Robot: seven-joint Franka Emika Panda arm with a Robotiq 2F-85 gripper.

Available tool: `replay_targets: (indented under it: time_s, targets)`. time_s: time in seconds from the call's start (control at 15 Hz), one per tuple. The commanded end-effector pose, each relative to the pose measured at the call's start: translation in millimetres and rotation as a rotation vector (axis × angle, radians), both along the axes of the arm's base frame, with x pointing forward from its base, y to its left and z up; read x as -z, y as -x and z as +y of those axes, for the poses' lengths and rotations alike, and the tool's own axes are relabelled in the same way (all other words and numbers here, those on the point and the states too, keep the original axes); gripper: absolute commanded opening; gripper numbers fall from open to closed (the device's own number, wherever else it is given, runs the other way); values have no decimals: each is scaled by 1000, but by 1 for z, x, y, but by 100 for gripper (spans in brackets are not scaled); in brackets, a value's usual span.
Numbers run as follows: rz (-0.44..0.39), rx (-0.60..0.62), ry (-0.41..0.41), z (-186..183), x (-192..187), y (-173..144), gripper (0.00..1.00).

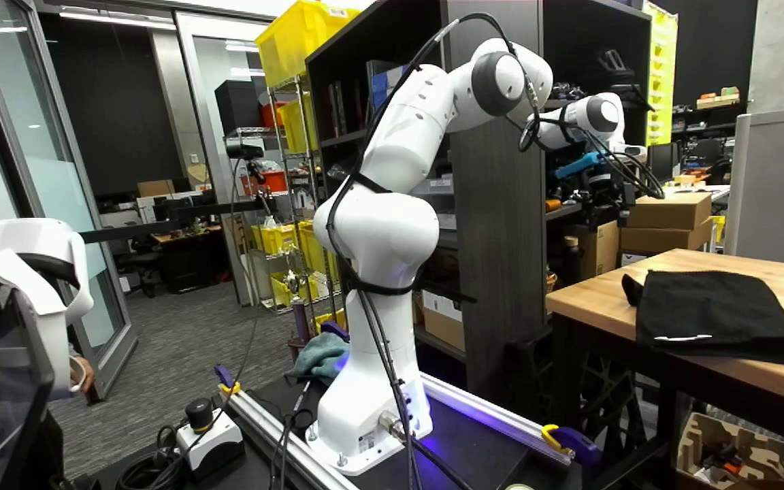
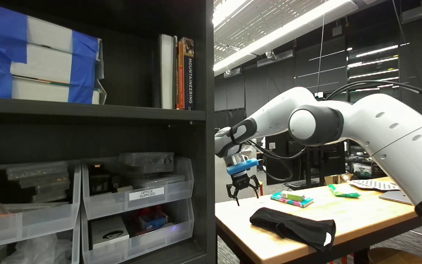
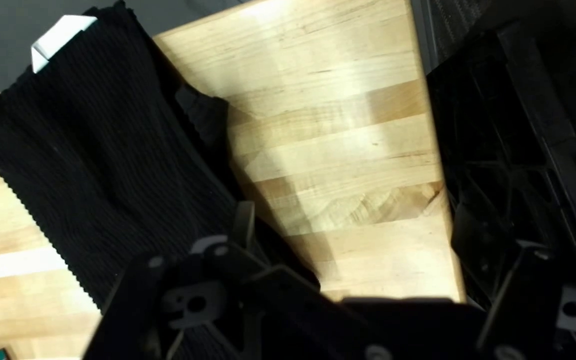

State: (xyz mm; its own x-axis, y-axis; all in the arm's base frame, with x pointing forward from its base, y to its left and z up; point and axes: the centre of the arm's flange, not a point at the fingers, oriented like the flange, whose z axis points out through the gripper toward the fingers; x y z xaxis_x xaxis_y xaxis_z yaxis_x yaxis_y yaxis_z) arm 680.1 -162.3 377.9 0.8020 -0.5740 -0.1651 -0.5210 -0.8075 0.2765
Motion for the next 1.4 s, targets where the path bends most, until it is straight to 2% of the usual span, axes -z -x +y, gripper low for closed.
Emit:
replay_targets:
  time_s: [0.0, 0.47, 0.93, 1.07, 1.13, 1.33]
  targets:
    - [-6, 3, 7, -2, -6, -5, 100]
    - [-31, -7, 55, -8, -13, -8, 100]
    - [-46, 32, -40, -1, -11, -8, 100]
    - [-44, 10, -109, 7, -17, -3, 100]
    - [-45, 14, -54, 4, -7, -6, 100]
    - [-45, 15, -59, 5, -6, -6, 100]
